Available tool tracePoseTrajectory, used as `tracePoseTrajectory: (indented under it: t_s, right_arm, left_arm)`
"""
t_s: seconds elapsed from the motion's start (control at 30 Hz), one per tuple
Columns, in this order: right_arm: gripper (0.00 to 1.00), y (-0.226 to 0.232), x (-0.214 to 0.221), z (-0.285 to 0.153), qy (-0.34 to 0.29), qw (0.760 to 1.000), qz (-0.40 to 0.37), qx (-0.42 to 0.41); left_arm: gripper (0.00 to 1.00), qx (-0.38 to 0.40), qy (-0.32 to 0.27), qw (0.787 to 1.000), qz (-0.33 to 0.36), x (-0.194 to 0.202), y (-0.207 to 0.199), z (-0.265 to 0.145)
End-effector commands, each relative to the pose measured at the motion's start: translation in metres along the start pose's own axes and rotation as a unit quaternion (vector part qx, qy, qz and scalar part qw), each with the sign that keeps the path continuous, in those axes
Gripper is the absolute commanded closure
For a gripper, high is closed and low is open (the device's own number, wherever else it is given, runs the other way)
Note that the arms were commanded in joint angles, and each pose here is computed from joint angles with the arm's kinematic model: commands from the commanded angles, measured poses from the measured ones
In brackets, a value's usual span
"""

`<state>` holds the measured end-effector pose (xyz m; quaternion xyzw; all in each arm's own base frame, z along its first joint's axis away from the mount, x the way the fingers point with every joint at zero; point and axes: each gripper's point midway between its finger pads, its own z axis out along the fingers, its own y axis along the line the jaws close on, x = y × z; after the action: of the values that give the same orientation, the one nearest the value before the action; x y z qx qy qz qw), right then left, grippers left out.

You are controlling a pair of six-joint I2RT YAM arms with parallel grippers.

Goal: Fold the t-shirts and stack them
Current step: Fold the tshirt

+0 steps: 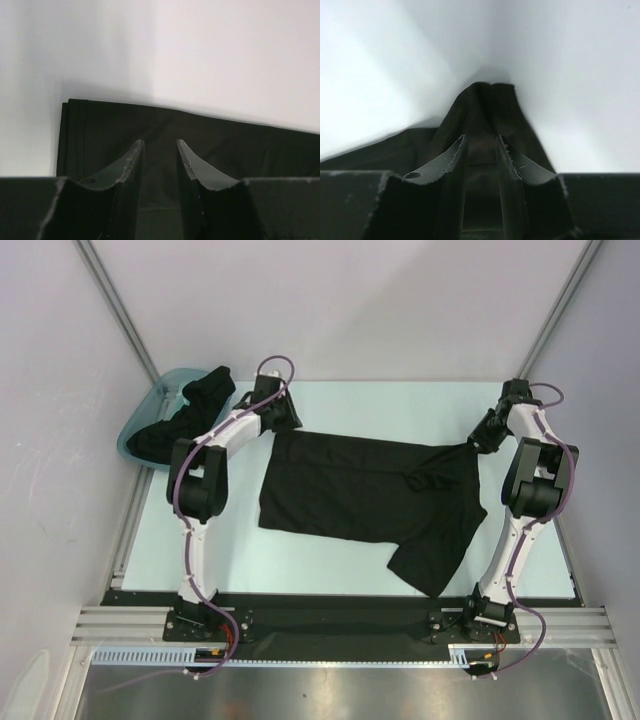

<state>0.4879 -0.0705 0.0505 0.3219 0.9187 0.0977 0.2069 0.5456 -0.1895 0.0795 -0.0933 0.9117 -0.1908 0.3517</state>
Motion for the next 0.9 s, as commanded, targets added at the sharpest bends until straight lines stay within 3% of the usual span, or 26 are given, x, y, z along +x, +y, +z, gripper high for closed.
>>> tracePoseTrajectory:
  t_s: [0.0,0.37,0.87]
  right_arm:
    - [0.66,0.004,-0.022,-0.001,-0.030,0.999,-0.010,-0.019]
    - [0.65,0.008,-0.033,0.012,-0.042,0.998,-0.016,-0.036]
    - [0.68,0.011,-0.039,0.024,-0.039,0.998,-0.015,-0.044]
  left_arm:
    - [0.63,0.030,-0.019,0.999,-0.015,-0.017,-0.011,0.002]
    - [0.64,0.011,0.029,0.999,-0.043,0.012,0.005,0.018]
    - [0.66,-0.011,0.053,0.997,-0.059,0.021,0.016,0.024]
